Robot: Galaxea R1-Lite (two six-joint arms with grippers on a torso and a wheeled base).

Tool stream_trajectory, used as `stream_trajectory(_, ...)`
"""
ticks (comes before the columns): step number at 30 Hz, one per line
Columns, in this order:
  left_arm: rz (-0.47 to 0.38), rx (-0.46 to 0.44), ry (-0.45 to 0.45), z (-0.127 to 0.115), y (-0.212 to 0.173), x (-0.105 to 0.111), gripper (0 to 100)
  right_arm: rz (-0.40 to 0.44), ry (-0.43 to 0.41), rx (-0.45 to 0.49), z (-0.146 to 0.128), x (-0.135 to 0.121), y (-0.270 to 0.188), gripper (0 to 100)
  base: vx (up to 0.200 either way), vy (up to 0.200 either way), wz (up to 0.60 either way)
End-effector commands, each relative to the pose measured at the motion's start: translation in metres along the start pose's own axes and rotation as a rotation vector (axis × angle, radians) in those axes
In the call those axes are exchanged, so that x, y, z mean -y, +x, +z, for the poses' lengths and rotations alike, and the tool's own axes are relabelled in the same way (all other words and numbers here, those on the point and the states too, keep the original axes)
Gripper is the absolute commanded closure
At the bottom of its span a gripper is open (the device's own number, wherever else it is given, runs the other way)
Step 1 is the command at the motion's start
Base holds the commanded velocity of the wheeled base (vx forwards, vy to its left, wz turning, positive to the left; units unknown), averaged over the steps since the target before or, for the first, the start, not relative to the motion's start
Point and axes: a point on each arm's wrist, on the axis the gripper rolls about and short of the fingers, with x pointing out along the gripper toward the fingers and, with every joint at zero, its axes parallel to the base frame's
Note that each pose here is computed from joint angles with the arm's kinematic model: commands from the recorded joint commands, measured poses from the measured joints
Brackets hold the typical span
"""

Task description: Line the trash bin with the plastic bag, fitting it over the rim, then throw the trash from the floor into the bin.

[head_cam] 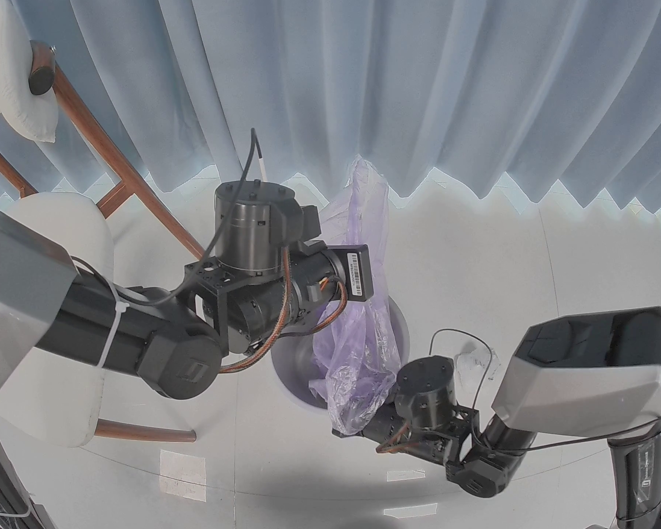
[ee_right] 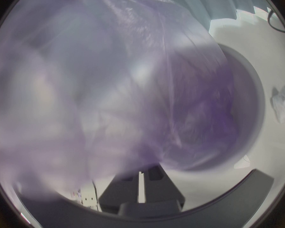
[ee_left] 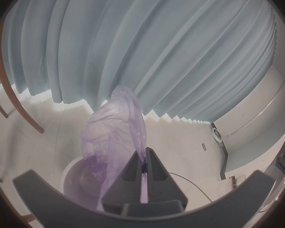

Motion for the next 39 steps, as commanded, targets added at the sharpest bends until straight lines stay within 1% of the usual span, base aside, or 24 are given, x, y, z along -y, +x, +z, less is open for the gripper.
stream_trajectory(1,0.017,-0.019,0.003,-0.005,0.000,-0.006,100,0.052,-0.035,-0.089,-0.003,-0.028,-0.072,100,0.000,0.000,0.00)
stream_trajectory(5,0.020,-0.027,0.007,-0.008,0.000,-0.006,100,-0.010,-0.009,-0.121,0.000,-0.009,-0.123,100,0.000,0.000,0.00)
stream_trajectory(8,0.026,-0.051,0.015,-0.014,-0.004,-0.008,100,-0.019,0.004,-0.086,0.013,0.001,-0.142,100,0.000,0.000,0.00)
stream_trajectory(10,0.026,-0.096,0.044,-0.026,-0.010,-0.008,100,-0.058,0.025,-0.023,0.034,0.022,-0.159,100,0.000,0.000,0.00)
stream_trajectory(13,0.013,-0.120,0.097,-0.032,-0.017,-0.006,100,-0.157,-0.021,0.057,0.057,0.058,-0.163,100,0.000,0.000,0.00)
stream_trajectory(15,-0.004,-0.127,0.126,-0.034,-0.024,-0.002,100,-0.184,-0.090,0.092,0.074,0.083,-0.158,100,0.000,0.000,0.00)
stream_trajectory(17,-0.038,-0.152,0.143,-0.041,-0.031,0.006,100,-0.196,-0.185,0.151,0.094,0.106,-0.150,100,0.000,0.000,0.00)
stream_trajectory(18,-0.055,-0.164,0.146,-0.045,-0.035,0.010,100,-0.197,-0.220,0.168,0.100,0.114,-0.145,100,0.000,0.000,0.00)
stream_trajectory(19,-0.059,-0.167,0.147,-0.046,-0.036,0.011,100,-0.197,-0.225,0.174,0.102,0.115,-0.144,100,0.000,0.000,0.00)
stream_trajectory(20,-0.094,-0.185,0.156,-0.053,-0.044,0.019,100,-0.177,-0.289,0.216,0.115,0.125,-0.129,100,0.000,0.000,0.00)
stream_trajectory(22,-0.126,-0.187,0.160,-0.058,-0.051,0.027,100,-0.151,-0.345,0.272,0.129,0.130,-0.115,100,0.000,0.000,0.00)
stream_trajectory(23,-0.132,-0.184,0.161,-0.058,-0.053,0.029,100,-0.147,-0.352,0.280,0.132,0.130,-0.113,100,0.000,0.000,0.00)
stream_trajectory(24,-0.152,-0.178,0.163,-0.058,-0.059,0.034,100,-0.127,-0.395,0.326,0.146,0.128,-0.102,100,0.000,0.000,0.00)
stream_trajectory(25,-0.155,-0.182,0.164,-0.059,-0.062,0.035,100,-0.119,-0.417,0.341,0.152,0.127,-0.098,100,0.000,0.000,0.00)
stream_trajectory(26,-0.155,-0.183,0.164,-0.059,-0.063,0.034,100,-0.116,-0.423,0.345,0.153,0.127,-0.096,100,0.000,0.000,0.00)
stream_trajectory(27,-0.153,-0.198,0.168,-0.063,-0.065,0.032,100,-0.098,-0.468,0.354,0.158,0.125,-0.084,100,0.000,0.000,0.00)
stream_trajectory(30,-0.172,-0.213,0.169,-0.065,-0.070,0.031,100,-0.079,-0.554,0.357,0.159,0.128,-0.066,100,0.000,0.000,0.00)
stream_trajectory(31,-0.190,-0.220,0.169,-0.065,-0.073,0.031,100,-0.053,-0.624,0.348,0.158,0.132,-0.056,100,0.000,0.000,0.00)
stream_trajectory(32,-0.196,-0.225,0.170,-0.066,-0.074,0.030,100,-0.036,-0.662,0.345,0.158,0.132,-0.052,100,0.000,0.000,0.00)
stream_trajectory(34,-0.203,-0.228,0.168,-0.068,-0.078,0.029,100,0.016,-0.771,0.341,0.159,0.133,-0.040,100,0.000,0.000,0.00)
stream_trajectory(36,-0.201,-0.230,0.167,-0.071,-0.080,0.026,100,0.073,-0.847,0.351,0.160,0.131,-0.026,100,0.000,0.000,0.00)
stream_trajectory(37,-0.201,-0.230,0.166,-0.072,-0.081,0.026,100,0.086,-0.863,0.356,0.160,0.130,-0.022,100,0.000,0.000,0.00)
stream_trajectory(38,-0.198,-0.229,0.164,-0.073,-0.081,0.024,100,0.129,-0.916,0.374,0.162,0.128,-0.012,100,0.000,0.000,0.00)
stream_trajectory(39,-0.197,-0.229,0.163,-0.073,-0.081,0.023,100,0.148,-0.943,0.390,0.165,0.126,-0.006,100,0.000,0.000,0.00)
